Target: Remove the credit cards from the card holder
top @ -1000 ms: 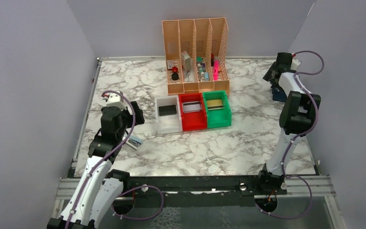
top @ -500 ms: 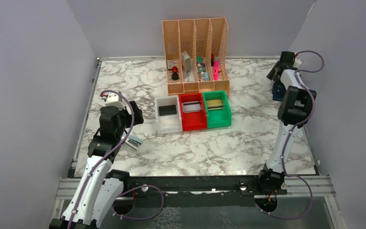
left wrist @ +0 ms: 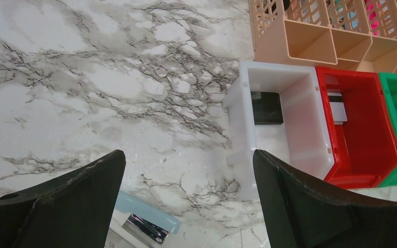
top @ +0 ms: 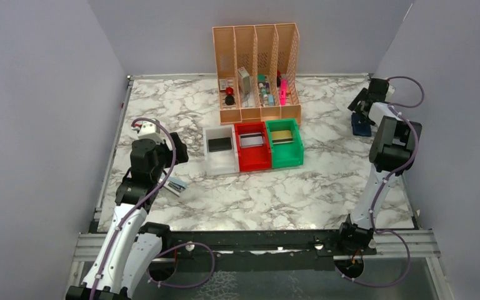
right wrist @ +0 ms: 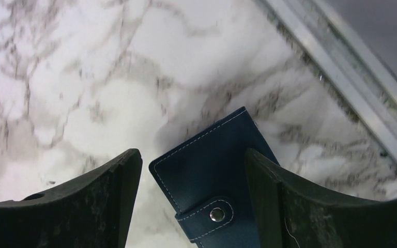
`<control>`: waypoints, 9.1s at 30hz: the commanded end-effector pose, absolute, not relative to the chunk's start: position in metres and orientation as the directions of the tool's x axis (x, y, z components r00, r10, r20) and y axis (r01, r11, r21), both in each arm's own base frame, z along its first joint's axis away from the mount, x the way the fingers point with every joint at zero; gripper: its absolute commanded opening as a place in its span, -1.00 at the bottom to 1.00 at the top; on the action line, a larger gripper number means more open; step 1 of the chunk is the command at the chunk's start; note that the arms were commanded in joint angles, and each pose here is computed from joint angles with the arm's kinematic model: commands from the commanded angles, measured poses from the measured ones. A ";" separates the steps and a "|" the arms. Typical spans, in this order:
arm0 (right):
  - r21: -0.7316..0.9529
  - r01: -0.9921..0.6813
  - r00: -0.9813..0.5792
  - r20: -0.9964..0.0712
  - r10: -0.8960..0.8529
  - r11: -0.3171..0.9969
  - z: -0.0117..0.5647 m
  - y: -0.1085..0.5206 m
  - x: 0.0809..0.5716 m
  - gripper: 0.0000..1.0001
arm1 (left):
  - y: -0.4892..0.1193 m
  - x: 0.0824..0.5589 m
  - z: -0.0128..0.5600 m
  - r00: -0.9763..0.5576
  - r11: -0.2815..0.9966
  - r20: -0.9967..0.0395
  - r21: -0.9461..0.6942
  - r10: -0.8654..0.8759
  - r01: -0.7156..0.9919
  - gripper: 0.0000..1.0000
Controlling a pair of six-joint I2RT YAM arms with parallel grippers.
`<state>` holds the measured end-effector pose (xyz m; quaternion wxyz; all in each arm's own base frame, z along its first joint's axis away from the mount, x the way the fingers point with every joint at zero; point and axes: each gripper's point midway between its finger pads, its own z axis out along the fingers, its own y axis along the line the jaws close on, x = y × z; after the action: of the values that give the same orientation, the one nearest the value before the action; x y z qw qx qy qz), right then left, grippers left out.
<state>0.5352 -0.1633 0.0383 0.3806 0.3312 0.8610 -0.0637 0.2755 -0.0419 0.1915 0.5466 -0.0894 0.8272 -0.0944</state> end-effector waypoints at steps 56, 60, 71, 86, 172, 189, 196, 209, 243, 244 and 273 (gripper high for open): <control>0.345 0.333 -0.780 -0.423 0.462 0.878 0.062 0.059 0.254 0.36 | -0.060 0.279 0.190 -0.394 0.929 -0.861 -0.367 -0.322 0.045 0.85; 0.273 0.388 -0.760 -0.446 0.474 0.880 0.060 0.054 0.250 0.36 | -0.062 0.279 0.189 -0.397 0.927 -0.859 -0.372 -0.323 0.051 0.85; 0.027 0.592 -0.668 -0.543 0.509 0.805 0.063 -0.001 0.261 0.54 | -0.072 0.279 0.189 -0.416 0.912 -0.847 -0.400 -0.329 0.094 0.83; 0.210 0.472 -0.789 -0.333 0.517 0.856 0.009 0.077 0.210 0.17 | -0.086 0.275 0.195 -0.421 0.883 -0.843 -0.437 -0.335 0.172 0.83; 0.549 0.163 -0.633 -0.580 0.513 0.820 0.050 0.168 0.187 0.32 | -0.382 0.177 0.069 -0.693 0.762 -0.695 -0.340 0.193 0.552 0.39; 0.515 0.118 -0.733 -0.531 0.424 0.849 0.026 0.183 0.176 0.26 | -0.360 0.167 0.016 -0.691 0.880 -0.660 -0.093 0.295 0.465 -0.48; 0.524 0.101 -0.761 -0.507 0.405 0.846 0.019 0.184 0.167 0.23 | -0.354 0.161 0.024 -0.691 0.870 -0.667 -0.129 0.279 0.476 -0.77; 0.517 -0.067 -0.822 -0.513 0.247 0.853 0.020 0.217 0.167 0.27 | -0.358 0.161 0.059 -0.664 0.839 -0.735 -0.267 0.141 0.474 -1.00; 0.489 -0.190 -0.822 -0.553 0.134 0.851 0.030 0.223 0.164 -0.20 | -0.316 0.145 0.038 -0.705 0.870 -0.667 -0.172 0.243 0.463 0.36; 0.484 -0.190 -0.824 -0.552 0.129 0.854 0.029 0.223 0.164 -0.20 | -0.318 0.145 0.039 -0.703 0.869 -0.669 -0.173 0.242 0.464 0.37; 0.440 -0.090 -0.832 -0.526 0.176 0.894 0.015 0.206 0.164 -0.18 | -0.295 0.142 0.042 -0.681 0.869 -0.675 -0.120 0.283 0.480 -0.55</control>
<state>0.1711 0.2229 0.0251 0.2914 0.0307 0.9203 0.2591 0.1394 -0.3041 0.0363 0.3299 0.2132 0.9053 -0.1618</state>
